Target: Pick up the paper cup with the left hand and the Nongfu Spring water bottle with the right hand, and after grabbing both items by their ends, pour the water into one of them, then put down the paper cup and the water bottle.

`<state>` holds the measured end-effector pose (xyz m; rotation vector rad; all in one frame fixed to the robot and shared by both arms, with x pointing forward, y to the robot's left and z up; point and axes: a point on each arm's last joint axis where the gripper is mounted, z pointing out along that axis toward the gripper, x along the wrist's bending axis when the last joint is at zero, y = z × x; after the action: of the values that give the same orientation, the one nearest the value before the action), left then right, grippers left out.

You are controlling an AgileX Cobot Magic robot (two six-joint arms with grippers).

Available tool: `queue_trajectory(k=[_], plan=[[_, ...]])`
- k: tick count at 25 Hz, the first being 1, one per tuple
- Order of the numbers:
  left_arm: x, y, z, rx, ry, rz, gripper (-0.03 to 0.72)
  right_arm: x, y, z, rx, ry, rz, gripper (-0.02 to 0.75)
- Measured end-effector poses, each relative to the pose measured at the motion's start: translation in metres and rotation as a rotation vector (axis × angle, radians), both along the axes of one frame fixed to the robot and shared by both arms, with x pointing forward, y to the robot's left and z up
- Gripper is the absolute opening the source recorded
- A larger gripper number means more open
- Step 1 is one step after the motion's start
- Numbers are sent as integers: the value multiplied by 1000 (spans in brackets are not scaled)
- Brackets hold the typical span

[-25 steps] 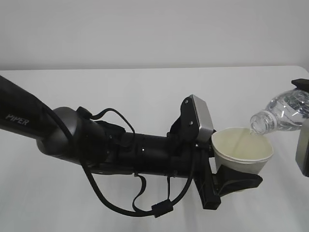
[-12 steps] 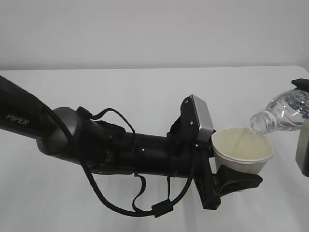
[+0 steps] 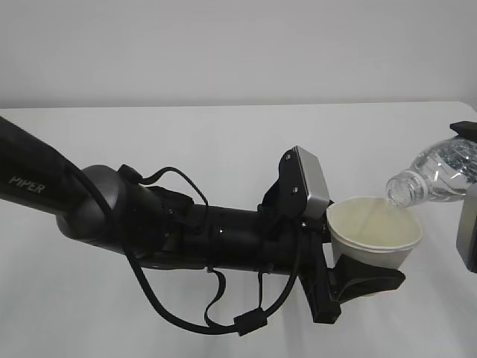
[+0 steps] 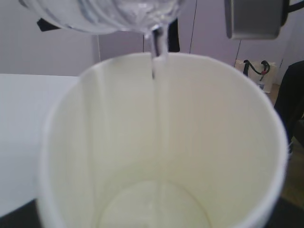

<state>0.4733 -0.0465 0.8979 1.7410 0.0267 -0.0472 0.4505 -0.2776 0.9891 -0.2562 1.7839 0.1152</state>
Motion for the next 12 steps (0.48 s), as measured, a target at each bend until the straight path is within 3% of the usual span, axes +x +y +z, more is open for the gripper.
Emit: queue_trajectory(k=[12], plan=[[0,0,0,0,0,0,463,0,0,0,0,0,0,400]])
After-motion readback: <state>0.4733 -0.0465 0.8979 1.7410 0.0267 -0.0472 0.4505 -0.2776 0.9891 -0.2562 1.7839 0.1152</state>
